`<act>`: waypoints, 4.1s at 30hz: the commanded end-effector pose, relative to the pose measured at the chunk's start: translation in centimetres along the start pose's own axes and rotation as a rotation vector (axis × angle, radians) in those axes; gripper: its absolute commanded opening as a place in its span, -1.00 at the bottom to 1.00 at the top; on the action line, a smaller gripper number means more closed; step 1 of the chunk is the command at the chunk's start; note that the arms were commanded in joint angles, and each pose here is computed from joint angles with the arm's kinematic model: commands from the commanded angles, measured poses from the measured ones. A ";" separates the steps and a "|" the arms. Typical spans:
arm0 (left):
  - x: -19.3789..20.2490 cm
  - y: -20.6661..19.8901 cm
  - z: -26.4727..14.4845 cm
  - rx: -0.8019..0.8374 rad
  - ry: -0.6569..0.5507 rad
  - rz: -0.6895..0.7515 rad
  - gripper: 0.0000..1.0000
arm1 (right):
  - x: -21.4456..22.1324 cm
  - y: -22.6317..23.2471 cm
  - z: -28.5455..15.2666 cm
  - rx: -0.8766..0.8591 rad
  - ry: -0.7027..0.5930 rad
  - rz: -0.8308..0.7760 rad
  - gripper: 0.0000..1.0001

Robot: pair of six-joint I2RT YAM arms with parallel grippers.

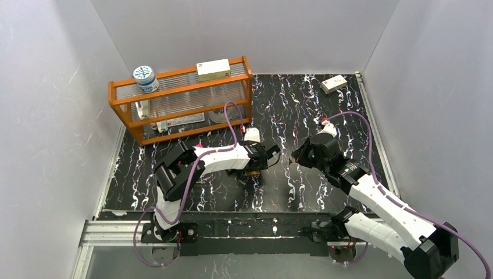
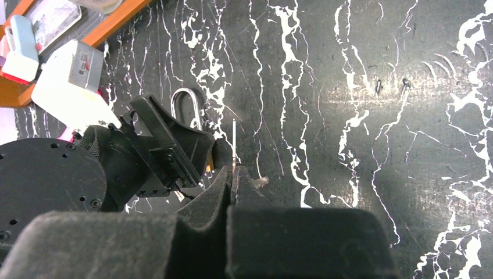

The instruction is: Unlock with the key

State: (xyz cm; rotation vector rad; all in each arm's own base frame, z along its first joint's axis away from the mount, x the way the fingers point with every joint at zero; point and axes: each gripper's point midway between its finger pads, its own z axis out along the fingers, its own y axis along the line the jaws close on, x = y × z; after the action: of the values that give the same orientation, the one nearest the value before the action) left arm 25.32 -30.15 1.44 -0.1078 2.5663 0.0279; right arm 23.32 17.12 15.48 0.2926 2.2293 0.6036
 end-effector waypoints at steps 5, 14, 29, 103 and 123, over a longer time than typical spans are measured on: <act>9.8 5.3 1.0 -0.193 0.266 0.121 0.12 | -0.8 0.7 -0.1 -0.034 -0.036 0.025 -0.97; 10.7 5.2 0.5 -0.191 0.280 0.101 0.44 | -0.8 0.6 -0.4 -0.035 -0.040 0.023 -0.97; 9.0 3.2 0.7 -0.146 0.241 0.106 -0.18 | -0.8 0.4 -0.4 -0.028 -0.040 0.020 -0.97; -8.1 1.6 -13.2 0.603 0.167 -0.689 -0.44 | 6.6 14.0 -1.6 -0.621 0.456 -0.003 -0.97; -7.8 1.7 -12.9 0.601 0.171 -0.682 -0.46 | 6.1 14.9 -1.3 -0.660 0.431 0.011 -0.97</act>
State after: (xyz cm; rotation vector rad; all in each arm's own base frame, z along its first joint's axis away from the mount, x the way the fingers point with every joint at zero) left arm 24.22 -27.94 14.86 -0.7775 2.5039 -0.9440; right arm 17.86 30.90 16.92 -0.1469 2.3786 1.4009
